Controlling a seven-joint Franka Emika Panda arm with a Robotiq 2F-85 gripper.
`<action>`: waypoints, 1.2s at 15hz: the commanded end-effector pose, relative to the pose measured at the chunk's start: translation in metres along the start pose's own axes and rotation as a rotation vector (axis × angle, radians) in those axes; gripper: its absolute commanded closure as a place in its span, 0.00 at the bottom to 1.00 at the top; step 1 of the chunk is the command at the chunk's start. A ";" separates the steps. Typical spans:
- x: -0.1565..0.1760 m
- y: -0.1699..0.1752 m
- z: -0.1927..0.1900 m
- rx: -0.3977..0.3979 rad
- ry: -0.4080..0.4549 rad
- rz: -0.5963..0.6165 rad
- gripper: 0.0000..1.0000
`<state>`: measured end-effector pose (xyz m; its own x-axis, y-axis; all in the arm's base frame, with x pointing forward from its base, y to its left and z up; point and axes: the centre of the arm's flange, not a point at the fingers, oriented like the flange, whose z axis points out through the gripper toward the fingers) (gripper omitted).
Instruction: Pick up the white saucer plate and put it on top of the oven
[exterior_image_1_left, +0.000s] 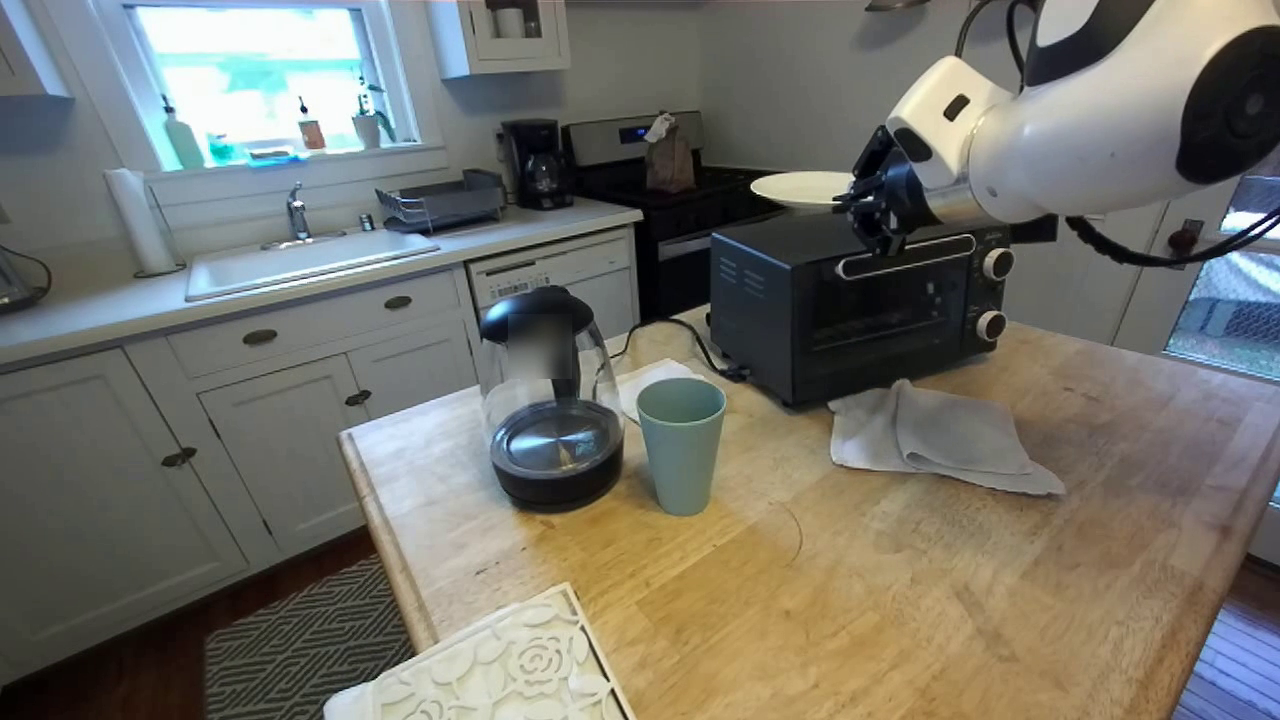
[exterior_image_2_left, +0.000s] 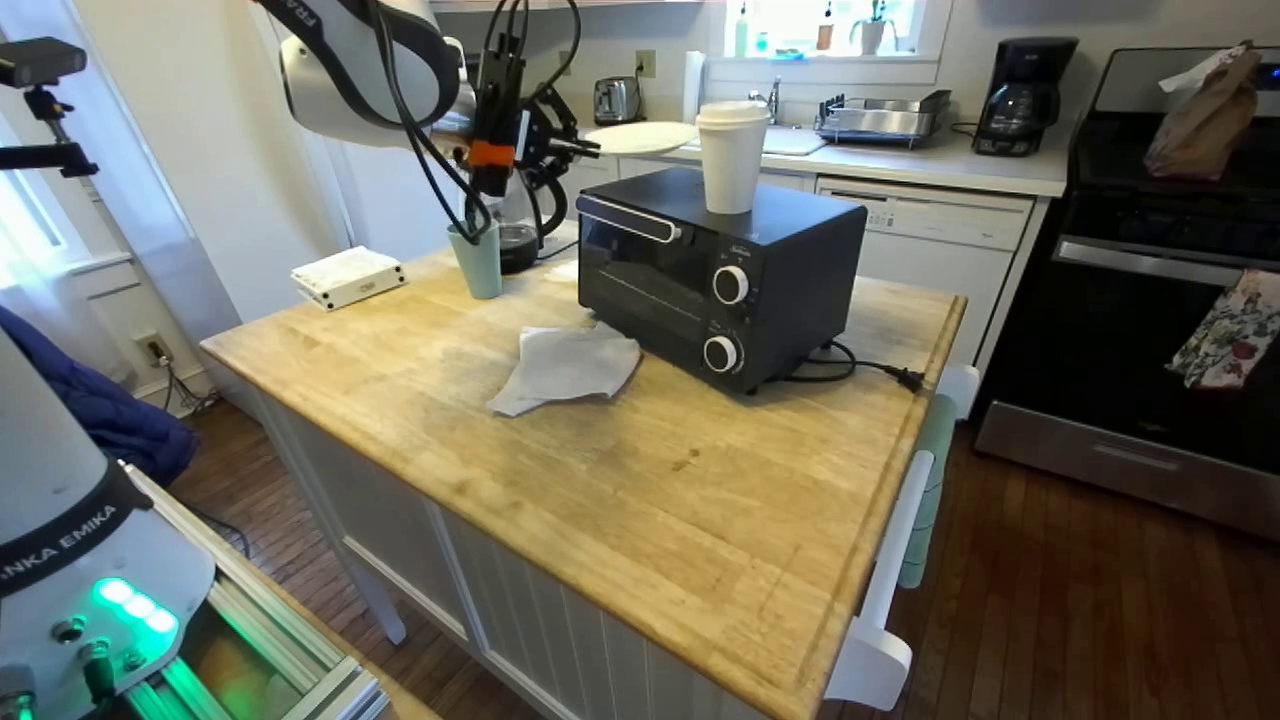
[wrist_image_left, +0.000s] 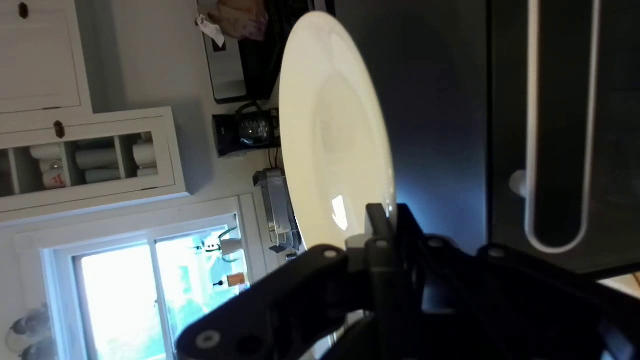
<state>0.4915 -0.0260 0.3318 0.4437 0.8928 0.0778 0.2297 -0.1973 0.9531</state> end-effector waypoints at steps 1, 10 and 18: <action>-0.015 0.000 -0.011 0.014 -0.023 -0.012 0.98; -0.031 -0.004 0.000 0.037 -0.028 0.002 0.98; -0.021 0.000 0.025 0.055 -0.026 0.002 0.98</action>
<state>0.4850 -0.0496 0.3209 0.4766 0.8765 0.0686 0.2699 -0.2201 0.9374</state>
